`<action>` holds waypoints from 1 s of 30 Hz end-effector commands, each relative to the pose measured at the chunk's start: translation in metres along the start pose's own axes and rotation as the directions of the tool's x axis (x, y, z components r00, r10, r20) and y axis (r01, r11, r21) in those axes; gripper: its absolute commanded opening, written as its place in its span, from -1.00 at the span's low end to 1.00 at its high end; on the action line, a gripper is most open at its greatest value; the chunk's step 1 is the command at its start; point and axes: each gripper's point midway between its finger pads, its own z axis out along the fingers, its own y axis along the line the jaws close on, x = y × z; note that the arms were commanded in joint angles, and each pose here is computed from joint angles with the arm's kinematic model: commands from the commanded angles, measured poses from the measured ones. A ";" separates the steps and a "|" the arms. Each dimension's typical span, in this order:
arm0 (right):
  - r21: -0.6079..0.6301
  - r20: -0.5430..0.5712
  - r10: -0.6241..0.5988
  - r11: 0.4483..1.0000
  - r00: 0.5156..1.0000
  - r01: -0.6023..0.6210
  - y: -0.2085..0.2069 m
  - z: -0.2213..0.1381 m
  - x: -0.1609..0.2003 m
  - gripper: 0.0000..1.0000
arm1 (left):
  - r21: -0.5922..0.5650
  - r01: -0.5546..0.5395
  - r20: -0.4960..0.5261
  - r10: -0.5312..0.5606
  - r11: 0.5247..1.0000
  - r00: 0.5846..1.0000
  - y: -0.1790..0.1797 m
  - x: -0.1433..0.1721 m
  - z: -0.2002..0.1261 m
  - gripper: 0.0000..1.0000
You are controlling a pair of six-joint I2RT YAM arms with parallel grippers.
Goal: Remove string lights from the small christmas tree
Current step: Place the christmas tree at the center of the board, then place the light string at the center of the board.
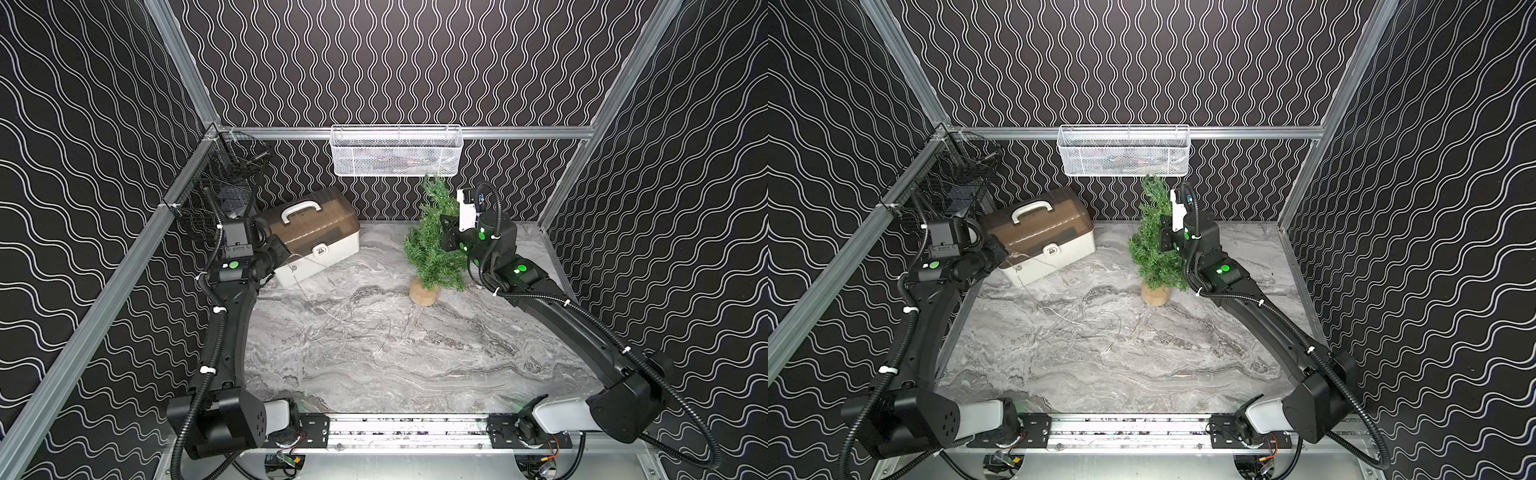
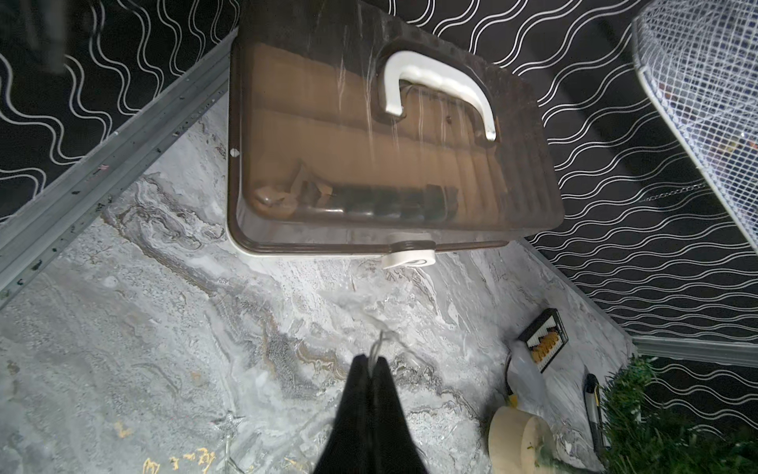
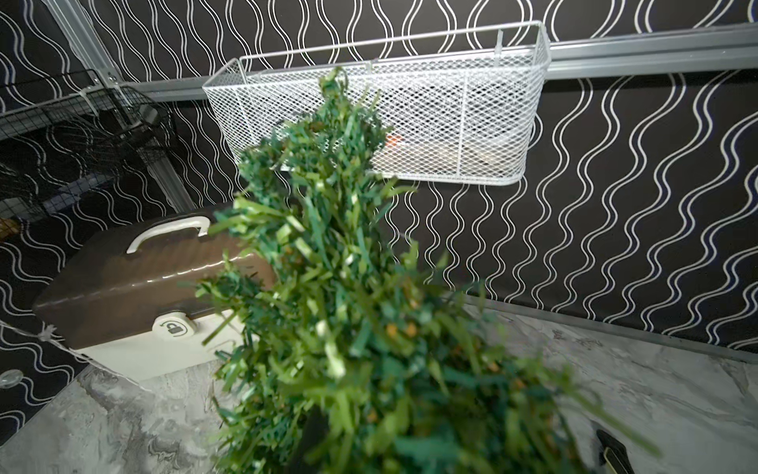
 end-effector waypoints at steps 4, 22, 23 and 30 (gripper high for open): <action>-0.007 0.052 0.040 0.999 0.998 -0.040 -0.003 -0.008 -0.004 -0.80 | 0.056 0.006 0.020 -0.007 0.998 1.000 -0.011 -0.006 0.000 -1.00; -0.094 0.005 0.077 0.993 0.997 -0.076 0.008 -0.026 0.007 0.26 | 0.101 -0.159 -0.131 0.172 0.982 0.976 -0.035 0.111 0.029 0.17; -0.096 0.007 0.082 0.992 0.997 -0.081 0.008 -0.029 0.006 0.37 | 0.078 -0.174 -0.135 0.183 0.982 0.974 -0.032 0.115 0.031 0.35; -0.111 0.003 0.113 0.987 0.994 -0.112 0.007 -0.057 -0.004 0.89 | 0.025 -0.269 -0.019 0.269 0.963 0.963 -0.032 0.117 0.036 0.98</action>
